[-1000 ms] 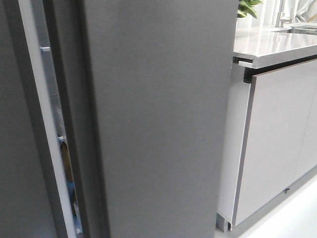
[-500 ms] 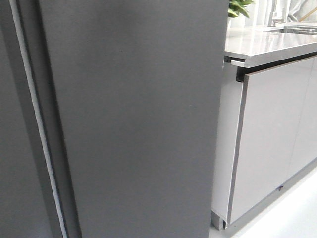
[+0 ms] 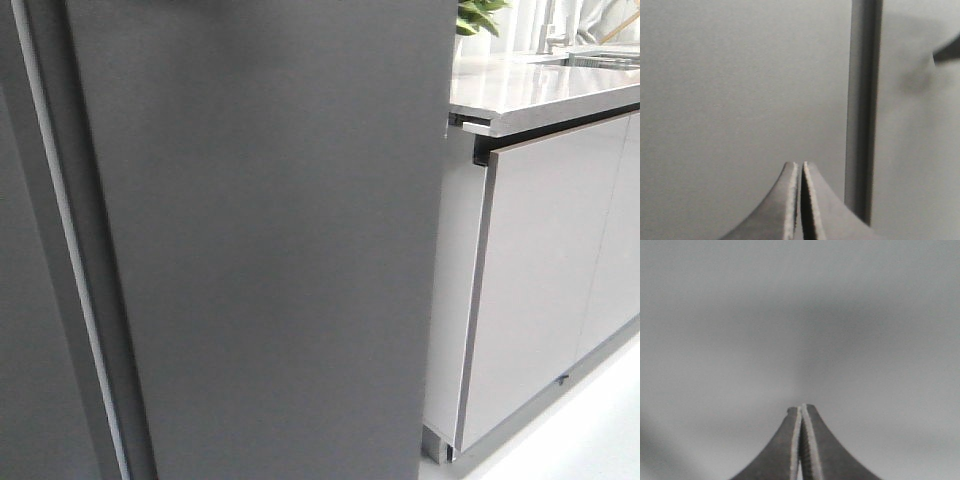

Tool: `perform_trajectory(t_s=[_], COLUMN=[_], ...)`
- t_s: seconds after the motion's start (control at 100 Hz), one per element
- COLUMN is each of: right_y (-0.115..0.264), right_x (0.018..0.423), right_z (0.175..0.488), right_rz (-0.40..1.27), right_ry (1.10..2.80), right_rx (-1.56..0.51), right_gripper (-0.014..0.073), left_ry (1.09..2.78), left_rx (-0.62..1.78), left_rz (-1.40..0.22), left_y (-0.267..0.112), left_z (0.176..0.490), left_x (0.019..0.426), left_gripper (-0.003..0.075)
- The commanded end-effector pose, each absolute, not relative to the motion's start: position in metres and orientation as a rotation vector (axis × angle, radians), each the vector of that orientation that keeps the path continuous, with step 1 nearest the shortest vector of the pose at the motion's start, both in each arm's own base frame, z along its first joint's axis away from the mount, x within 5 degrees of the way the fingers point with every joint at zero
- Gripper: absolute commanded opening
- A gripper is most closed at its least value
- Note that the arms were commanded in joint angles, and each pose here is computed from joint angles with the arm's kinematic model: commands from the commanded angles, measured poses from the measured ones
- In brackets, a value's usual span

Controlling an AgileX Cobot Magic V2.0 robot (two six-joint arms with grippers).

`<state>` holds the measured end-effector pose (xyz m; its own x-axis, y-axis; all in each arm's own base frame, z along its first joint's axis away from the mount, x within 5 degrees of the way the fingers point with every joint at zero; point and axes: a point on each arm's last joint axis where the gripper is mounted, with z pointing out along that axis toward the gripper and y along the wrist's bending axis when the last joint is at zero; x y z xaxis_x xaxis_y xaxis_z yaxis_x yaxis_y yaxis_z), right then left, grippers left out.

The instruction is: Close fridge door

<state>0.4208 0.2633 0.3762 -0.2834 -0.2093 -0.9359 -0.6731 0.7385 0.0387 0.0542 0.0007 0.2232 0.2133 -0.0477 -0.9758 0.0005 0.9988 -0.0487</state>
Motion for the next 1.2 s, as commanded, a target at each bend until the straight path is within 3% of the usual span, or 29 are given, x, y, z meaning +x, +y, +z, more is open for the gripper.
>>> perform_trajectory(t_s=[0.0, 0.33, 0.66, 0.95, 1.19], right_y=[0.24, 0.176, 0.113, 0.049, 0.029], right_x=[0.4, 0.368, 0.294, 0.214, 0.141], right_z=[0.423, 0.457, 0.505, 0.469, 0.437], right_rz=[0.548, 0.522, 0.313, 0.149, 0.132], right_ry=[1.815, 2.038, 1.939, 1.933, 1.908], right_rx=[-0.677, -0.648, -0.527, -0.367, -0.296], right_gripper=[-0.0046, -0.0046, -0.0046, -0.0046, -0.0046], left_ry=[1.305, 1.305, 1.305, 1.305, 1.305], left_rx=[-0.046, -0.046, -0.046, -0.046, -0.046], left_rz=[-0.036, -0.036, -0.036, -0.036, -0.036], left_y=[0.001, 0.001, 0.001, 0.001, 0.001], left_z=[0.219, 0.219, 0.219, 0.219, 0.219], left_x=[0.054, 0.054, 0.054, 0.054, 0.054], left_gripper=[-0.002, -0.002, -0.002, -0.002, -0.002])
